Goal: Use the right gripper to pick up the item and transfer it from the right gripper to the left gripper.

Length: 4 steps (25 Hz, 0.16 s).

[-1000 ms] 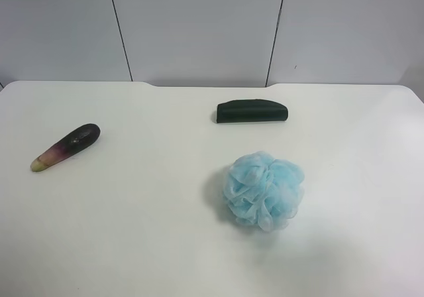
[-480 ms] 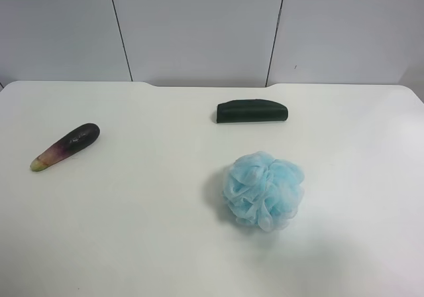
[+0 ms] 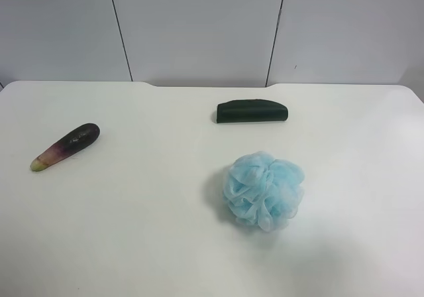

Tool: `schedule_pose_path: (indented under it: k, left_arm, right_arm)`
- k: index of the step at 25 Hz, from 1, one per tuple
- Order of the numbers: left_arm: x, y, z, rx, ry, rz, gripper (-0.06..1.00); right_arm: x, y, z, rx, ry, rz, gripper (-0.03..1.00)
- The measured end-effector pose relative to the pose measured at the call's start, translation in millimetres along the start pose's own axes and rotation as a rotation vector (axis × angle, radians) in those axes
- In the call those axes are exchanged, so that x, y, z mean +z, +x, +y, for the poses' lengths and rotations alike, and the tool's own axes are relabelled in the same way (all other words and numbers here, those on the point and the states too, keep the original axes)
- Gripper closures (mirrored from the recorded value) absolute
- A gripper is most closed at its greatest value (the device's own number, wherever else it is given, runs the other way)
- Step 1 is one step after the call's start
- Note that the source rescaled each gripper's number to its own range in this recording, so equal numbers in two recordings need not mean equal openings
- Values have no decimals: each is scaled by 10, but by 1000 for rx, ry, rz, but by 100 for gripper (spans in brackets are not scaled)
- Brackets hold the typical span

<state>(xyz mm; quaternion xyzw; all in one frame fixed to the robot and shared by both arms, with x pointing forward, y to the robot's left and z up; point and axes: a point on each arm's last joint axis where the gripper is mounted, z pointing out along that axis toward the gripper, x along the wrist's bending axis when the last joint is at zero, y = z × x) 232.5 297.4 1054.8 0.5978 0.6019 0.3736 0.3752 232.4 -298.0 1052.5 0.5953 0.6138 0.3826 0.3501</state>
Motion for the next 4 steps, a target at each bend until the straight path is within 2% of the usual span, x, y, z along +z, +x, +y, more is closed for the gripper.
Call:
schedule_pose_path:
  k: [4]
  left_arm:
    - [0,0,0,0,0,0,-6]
  right_arm:
    - [0,0,0,0,0,0,-3]
